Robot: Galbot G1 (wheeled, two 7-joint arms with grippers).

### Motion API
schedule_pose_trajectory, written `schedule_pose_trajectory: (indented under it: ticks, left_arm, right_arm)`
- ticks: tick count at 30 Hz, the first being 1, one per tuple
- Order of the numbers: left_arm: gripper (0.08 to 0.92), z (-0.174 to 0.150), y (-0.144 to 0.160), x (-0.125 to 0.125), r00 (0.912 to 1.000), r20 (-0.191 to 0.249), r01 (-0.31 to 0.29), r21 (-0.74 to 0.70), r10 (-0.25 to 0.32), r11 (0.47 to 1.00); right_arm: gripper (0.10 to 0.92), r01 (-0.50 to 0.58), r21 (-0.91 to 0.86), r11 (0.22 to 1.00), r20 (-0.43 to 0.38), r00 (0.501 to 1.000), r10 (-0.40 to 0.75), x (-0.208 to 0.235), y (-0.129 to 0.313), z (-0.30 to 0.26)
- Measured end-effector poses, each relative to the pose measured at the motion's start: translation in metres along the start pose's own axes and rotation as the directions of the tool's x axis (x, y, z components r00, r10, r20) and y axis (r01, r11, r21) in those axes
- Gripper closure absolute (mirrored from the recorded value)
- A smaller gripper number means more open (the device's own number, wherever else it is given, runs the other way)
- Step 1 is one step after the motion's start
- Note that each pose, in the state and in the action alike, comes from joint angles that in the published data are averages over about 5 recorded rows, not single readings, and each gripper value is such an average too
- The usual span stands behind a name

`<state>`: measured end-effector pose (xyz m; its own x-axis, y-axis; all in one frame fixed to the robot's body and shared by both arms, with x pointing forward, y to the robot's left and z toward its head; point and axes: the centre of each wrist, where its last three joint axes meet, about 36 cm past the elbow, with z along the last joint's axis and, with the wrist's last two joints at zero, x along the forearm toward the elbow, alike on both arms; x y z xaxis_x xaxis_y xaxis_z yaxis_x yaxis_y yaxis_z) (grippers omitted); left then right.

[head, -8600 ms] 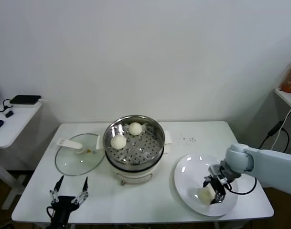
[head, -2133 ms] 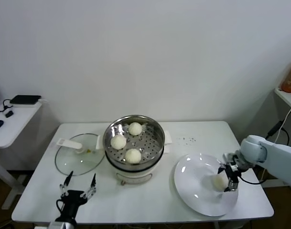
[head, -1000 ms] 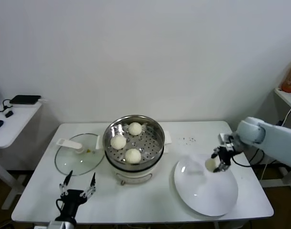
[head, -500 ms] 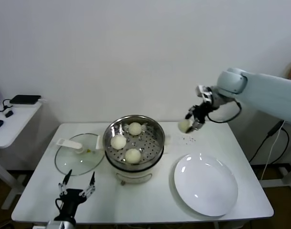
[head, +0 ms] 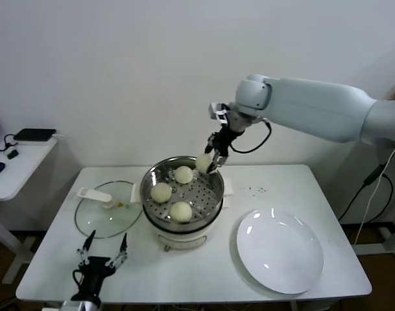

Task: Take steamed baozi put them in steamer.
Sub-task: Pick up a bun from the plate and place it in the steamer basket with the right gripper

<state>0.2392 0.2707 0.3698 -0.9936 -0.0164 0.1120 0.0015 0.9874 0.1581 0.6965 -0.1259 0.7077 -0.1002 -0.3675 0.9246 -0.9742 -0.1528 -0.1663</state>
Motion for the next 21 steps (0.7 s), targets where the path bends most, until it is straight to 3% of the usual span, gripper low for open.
schedule_pose_trajectory:
  ticks: [21]
  left_arm:
    - [0.177,0.007,0.003,0.005,0.9997,-0.017,0.016,0.014,-0.016,1.0]
  right_arm:
    - [0.403,0.067,-0.025,0.997,-0.06,0.996,-0.069,-0.084,0.005,0.02]
